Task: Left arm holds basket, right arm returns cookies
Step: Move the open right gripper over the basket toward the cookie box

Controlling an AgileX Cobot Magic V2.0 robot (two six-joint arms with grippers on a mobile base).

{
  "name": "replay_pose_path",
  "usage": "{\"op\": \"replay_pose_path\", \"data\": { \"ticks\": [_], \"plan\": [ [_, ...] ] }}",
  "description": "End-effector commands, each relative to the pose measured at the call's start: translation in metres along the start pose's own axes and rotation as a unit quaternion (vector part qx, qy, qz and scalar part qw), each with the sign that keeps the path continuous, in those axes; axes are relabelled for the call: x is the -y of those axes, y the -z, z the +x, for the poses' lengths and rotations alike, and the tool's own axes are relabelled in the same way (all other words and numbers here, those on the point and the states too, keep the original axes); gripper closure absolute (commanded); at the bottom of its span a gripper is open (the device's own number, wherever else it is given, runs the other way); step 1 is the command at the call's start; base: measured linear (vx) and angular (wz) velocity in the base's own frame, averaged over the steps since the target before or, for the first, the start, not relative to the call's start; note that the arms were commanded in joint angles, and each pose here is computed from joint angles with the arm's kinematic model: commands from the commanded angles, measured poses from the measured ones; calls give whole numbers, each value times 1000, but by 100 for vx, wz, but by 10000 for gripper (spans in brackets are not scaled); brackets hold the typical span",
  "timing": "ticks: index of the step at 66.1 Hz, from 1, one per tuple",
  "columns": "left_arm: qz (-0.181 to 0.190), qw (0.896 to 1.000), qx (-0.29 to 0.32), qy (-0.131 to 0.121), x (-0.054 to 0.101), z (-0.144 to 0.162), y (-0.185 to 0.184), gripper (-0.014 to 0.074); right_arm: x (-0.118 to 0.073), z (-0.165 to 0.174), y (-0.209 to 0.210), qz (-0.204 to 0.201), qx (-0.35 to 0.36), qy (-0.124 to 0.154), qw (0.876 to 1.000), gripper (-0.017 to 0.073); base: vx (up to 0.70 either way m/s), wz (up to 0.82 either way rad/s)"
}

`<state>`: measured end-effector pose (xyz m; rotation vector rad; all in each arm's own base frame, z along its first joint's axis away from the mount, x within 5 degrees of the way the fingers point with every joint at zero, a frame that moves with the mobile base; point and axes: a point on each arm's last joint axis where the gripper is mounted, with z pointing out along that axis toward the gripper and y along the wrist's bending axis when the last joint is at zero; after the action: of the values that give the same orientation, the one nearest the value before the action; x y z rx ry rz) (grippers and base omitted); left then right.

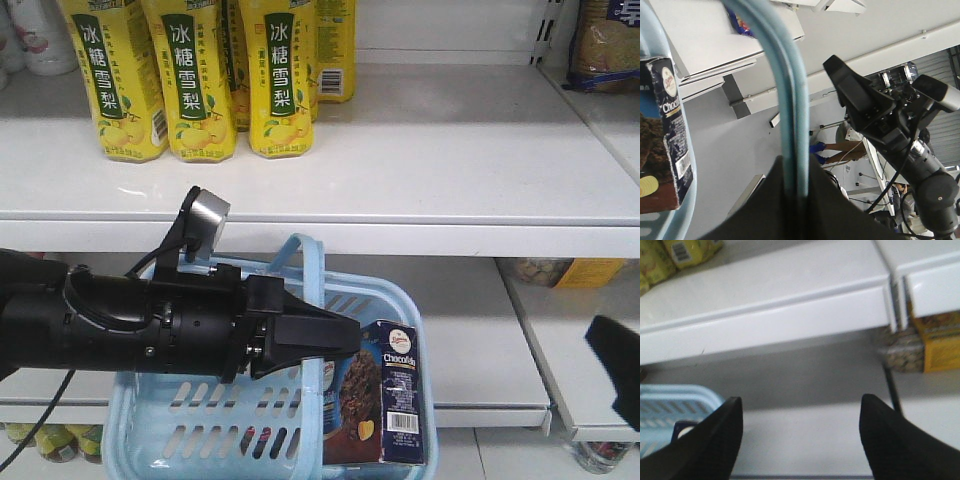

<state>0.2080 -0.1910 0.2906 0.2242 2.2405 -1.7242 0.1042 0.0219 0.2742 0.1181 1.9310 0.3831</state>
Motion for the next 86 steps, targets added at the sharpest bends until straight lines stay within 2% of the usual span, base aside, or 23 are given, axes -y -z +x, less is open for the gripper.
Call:
{"op": "replay_pose_path", "data": {
  "ticks": [1,8,26,33,47,63,86],
  "plan": [
    [55,998,31,-8,26,-9,6,596,-11,-8,-9,-34,-9,-11,999,85,0,0],
    [55,998,31,-8,26,-9,6,596,-22,-2,-21,-65,-58,-25,996,85,0,0],
    [55,998,31,-8,26,-9,6,596,-65,-9,-51,-132,-161,-7,978,87,0,0],
    [55,998,31,-8,26,-9,6,596,-76,-12,-66,-133,-187,-26,973,87,0,0],
    [55,998,31,-8,26,-9,6,596,-82,-3,-91,-118,-245,-62,960,87,0,0],
    [55,998,31,-8,26,-9,6,596,-85,5,-99,-133,-268,-45,953,87,0,0],
    [55,998,31,-8,26,-9,6,596,-88,15,-111,-143,-292,-44,945,87,0,0]
  ]
}}
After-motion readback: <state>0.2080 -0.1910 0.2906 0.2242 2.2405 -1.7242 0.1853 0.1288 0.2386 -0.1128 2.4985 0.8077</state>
